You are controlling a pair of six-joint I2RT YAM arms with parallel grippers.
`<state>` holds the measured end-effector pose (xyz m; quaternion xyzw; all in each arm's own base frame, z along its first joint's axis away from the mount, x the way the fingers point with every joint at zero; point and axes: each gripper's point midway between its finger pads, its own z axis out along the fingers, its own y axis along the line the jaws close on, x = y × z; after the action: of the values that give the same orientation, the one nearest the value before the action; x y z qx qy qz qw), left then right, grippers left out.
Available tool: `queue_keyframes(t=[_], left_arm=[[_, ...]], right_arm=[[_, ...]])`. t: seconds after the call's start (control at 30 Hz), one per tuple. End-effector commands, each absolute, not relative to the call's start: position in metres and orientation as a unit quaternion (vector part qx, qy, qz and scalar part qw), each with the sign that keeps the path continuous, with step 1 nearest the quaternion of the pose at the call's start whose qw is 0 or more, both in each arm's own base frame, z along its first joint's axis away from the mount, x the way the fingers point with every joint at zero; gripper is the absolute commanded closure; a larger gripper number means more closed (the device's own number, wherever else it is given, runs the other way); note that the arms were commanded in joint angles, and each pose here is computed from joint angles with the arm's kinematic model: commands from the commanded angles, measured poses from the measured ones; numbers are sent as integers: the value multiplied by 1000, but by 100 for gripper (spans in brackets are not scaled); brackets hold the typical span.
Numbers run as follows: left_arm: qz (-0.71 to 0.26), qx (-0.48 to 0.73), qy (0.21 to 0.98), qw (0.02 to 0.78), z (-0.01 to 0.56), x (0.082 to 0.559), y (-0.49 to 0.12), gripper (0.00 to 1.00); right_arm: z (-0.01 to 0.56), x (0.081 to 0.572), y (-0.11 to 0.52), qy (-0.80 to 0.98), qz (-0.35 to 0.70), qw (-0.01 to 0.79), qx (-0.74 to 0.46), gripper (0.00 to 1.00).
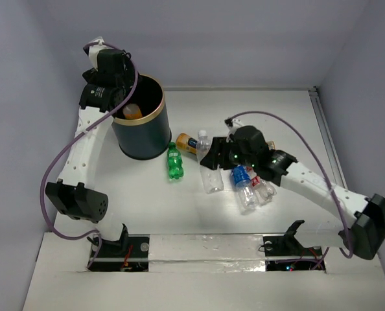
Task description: Put the plastic bottles in the bin
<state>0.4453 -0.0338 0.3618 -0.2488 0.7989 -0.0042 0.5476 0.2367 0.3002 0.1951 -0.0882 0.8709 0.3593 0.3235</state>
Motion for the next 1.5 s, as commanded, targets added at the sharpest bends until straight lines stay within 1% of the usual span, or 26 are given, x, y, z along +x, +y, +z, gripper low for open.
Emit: queue_keyframes(t=[0.0,0.03,0.13,0.17,0.23,0.27,0.33,0.37,0.4,0.43,0.5,0.57,0.63,0.67,0.73,0.77,0.8,0.87,0.9,1.0,1.13,1.2,1.23,1.27,1.37,1.47], left_arm=[[-41,-239,772,588,401,441,-38,10],[-48,-235,770,591,406,436,-39,10],[-72,-224,764,600,420,416,-43,12],[-81,-216,771,593,410,412,-47,14],[-102,-210,759,608,421,385,-47,23],[-109,-201,775,590,398,379,-52,26],[-133,-200,765,598,401,351,-52,43],[-146,-186,786,571,371,344,-63,48],[-154,-183,791,564,364,335,-65,54],[-161,-184,788,565,363,319,-63,59],[-175,-175,813,526,326,302,-71,67],[-205,-169,832,487,294,280,-87,69],[-239,-163,836,466,279,263,-99,69],[-256,-164,848,434,256,255,-109,69],[-279,-157,849,421,244,245,-119,67],[-284,-160,857,399,227,241,-124,66],[-286,-158,861,391,221,238,-128,64],[-279,-168,867,378,207,236,-126,61],[-279,-170,866,379,205,237,-126,53],[-273,-167,873,369,193,239,-128,37],[-272,-166,883,344,166,243,-136,26],[-271,-167,883,344,159,246,-136,23],[-267,-168,886,340,154,248,-137,20],[-267,-166,888,337,151,249,-137,19],[-265,-158,893,329,144,256,-143,18],[-258,-151,897,326,140,267,-148,17]], right_arm=[[275,249,298,832,373,400,-89,42],[309,253,300,816,385,422,-90,42],[352,266,303,797,383,458,-94,42],[393,271,304,771,395,490,-95,42],[412,286,315,761,397,504,-94,42],[448,289,318,736,412,529,-91,42],[469,300,328,721,423,542,-88,42],[465,320,341,722,416,548,-74,42],[496,325,344,694,433,571,-67,42],[484,343,361,700,430,566,-63,42],[495,357,374,686,446,573,-48,41],[509,375,392,656,469,591,-40,41],[533,384,400,619,499,606,-16,41],[536,390,405,612,504,609,-9,41],[514,415,425,622,501,601,8,40],[534,416,423,604,511,612,16,40],[512,433,435,617,501,606,27,40],[518,440,439,603,509,613,35,40],[507,447,447,606,512,607,41,40],[503,457,447,602,512,609,67,40],[463,467,465,633,488,599,49,38],[447,466,474,645,466,606,17,29],[439,461,480,653,456,604,4,16],[436,462,479,657,447,608,-2,11],[435,456,479,661,433,612,-18,1],[445,452,472,657,427,622,-23,0]])
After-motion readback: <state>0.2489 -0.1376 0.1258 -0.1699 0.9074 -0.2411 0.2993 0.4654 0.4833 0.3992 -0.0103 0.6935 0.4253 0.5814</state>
